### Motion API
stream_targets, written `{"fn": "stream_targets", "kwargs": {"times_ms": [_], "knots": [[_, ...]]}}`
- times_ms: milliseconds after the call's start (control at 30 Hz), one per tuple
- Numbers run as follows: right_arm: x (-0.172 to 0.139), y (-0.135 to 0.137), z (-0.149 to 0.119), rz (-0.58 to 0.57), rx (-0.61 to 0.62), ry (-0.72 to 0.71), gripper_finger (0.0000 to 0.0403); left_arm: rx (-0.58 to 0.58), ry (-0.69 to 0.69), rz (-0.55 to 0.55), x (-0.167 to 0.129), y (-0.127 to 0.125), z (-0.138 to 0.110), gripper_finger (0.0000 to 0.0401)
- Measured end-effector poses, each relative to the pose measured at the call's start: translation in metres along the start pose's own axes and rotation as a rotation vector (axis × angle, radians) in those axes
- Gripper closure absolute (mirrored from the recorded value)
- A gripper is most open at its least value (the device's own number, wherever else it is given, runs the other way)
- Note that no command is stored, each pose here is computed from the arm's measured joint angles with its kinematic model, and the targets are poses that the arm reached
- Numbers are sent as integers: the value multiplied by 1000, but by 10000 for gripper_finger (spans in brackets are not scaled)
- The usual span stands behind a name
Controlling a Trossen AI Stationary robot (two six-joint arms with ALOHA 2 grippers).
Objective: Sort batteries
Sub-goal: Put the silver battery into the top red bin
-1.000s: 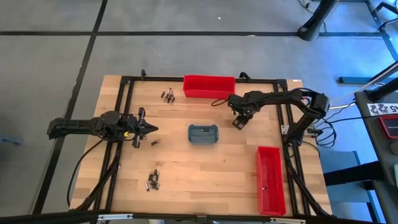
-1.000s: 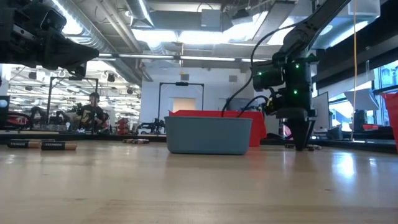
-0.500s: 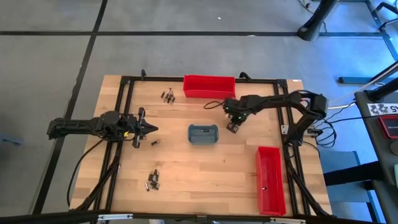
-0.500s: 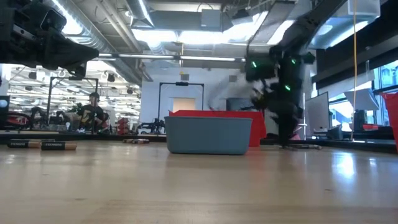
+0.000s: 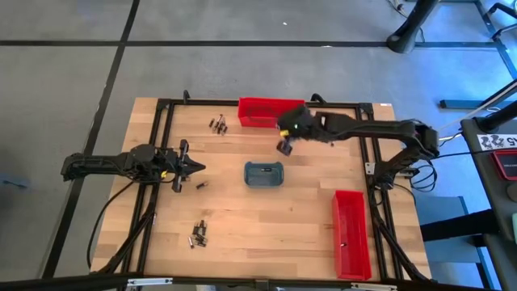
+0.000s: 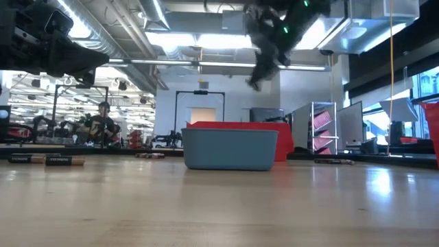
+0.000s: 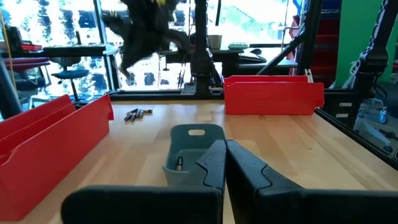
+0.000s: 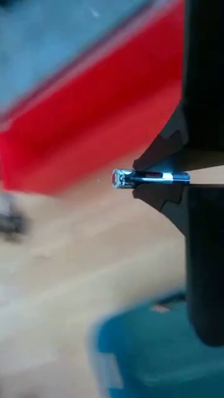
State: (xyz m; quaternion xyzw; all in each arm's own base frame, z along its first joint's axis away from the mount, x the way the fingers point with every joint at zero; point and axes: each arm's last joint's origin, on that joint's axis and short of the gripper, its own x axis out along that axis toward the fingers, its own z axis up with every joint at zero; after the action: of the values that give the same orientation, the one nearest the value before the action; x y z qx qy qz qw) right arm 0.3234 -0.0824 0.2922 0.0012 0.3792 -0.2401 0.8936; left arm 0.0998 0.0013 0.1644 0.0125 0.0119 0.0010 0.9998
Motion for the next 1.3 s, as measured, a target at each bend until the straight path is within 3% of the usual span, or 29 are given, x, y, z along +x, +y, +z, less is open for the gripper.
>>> {"fn": "stream_targets", "kwargs": {"times_ms": [100,233,533,767,1200,1300], "knots": [[-3,-18,20,-15,7,-50,392,0,0,0,0,0,0,400],[13,-61,29,-11,89,-52,393,0,1,0,0,0,0,400],[88,-134,11,141,312,137,393,0,0,0,0,0,0,400],[121,-137,0,150,453,393,390,0,1,0,0,0,0,400],[166,-141,-23,36,798,471,388,0,0,0,0,0,0,400],[170,-139,-25,15,829,486,387,0,0,0,0,0,0,400]]}}
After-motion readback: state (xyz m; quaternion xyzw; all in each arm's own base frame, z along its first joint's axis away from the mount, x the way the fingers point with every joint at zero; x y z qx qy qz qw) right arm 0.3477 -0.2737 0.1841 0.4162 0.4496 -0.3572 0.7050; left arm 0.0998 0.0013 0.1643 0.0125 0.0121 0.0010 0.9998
